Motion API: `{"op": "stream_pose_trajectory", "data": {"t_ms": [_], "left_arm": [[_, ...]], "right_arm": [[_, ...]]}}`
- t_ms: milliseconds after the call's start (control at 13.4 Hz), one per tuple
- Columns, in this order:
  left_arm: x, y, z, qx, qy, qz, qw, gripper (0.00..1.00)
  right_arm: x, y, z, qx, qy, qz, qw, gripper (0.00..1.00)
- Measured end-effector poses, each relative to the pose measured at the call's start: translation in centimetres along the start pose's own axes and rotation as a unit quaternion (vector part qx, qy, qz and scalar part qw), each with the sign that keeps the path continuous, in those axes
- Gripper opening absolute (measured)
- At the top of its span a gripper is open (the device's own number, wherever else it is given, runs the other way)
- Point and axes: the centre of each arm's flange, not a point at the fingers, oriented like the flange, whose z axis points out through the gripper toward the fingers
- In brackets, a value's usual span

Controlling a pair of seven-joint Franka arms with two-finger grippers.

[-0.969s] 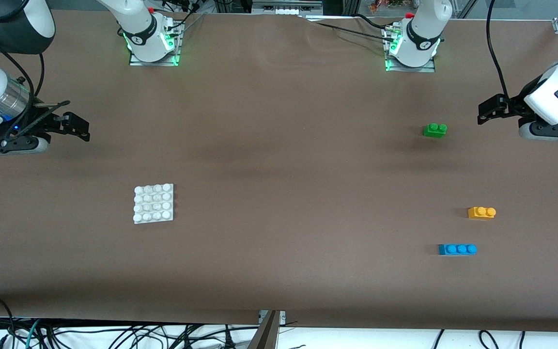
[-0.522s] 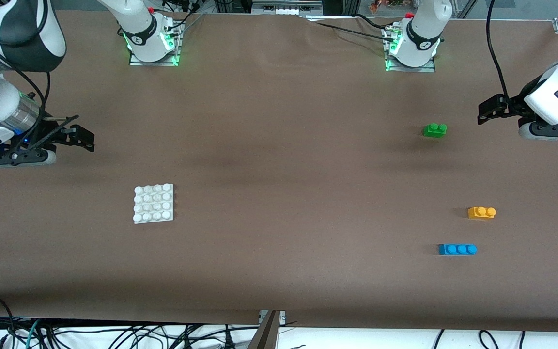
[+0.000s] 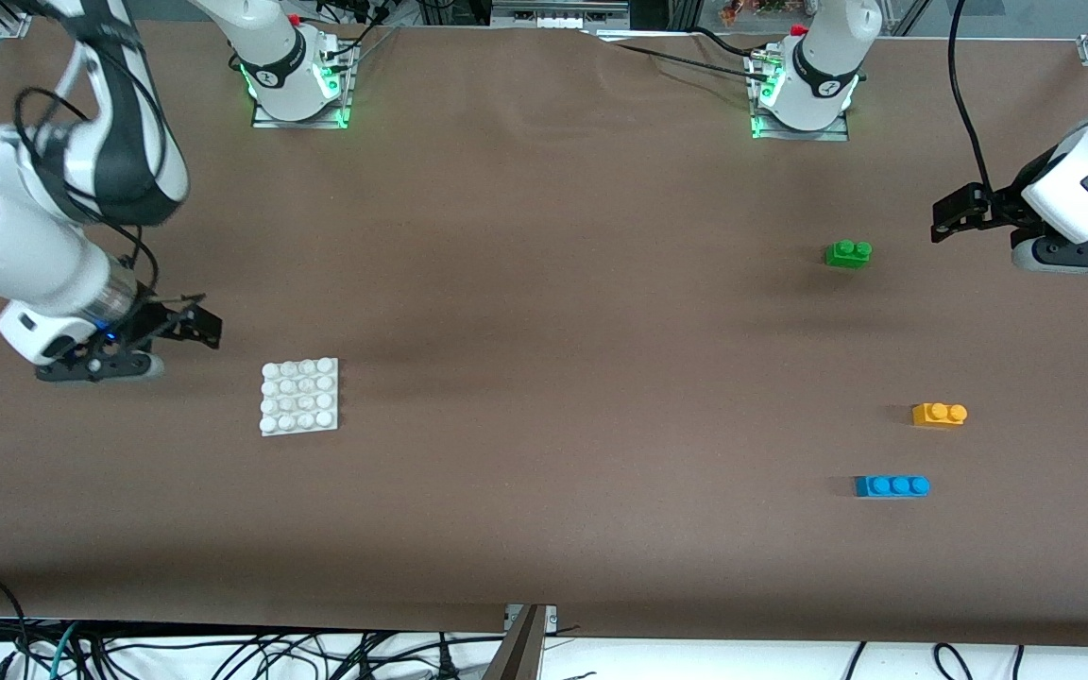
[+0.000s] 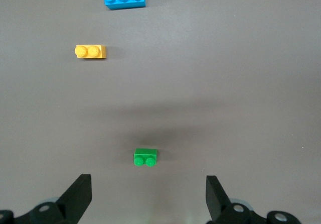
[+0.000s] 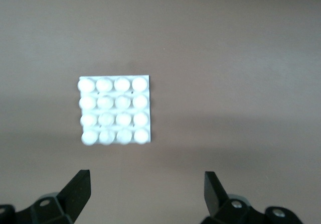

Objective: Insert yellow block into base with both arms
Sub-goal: 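Lower the right gripper onto the edge of the white base plate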

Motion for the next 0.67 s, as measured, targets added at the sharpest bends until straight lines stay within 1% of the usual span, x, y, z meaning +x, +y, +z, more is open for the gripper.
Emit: {"op": "stream_pose_trajectory", "data": {"t_ms": [224, 373, 522, 671], "left_arm": [[0.0, 0.0, 0.0, 0.0, 0.0, 0.0, 1.0, 1.0], [0.0, 0.0, 0.0, 0.0, 0.0, 0.0, 1.0, 1.0], [0.0, 0.0, 0.0, 0.0, 0.0, 0.0, 1.0, 1.0], [0.0, 0.0, 0.0, 0.0, 0.0, 0.0, 1.0, 1.0]], "right_arm": [[0.2, -0.4, 7.9, -0.003, 0.007, -0.004, 1.0, 1.0], [-0.6, -0.7, 11.6, -0.003, 0.005, -0.006, 1.0, 1.0], [-1.0, -0.9, 13.7, 0.0, 0.003, -0.007, 1.0, 1.0], [-0.9, -0.9, 14.3, 0.007, 0.005, 0.0, 1.0, 1.0]]}}
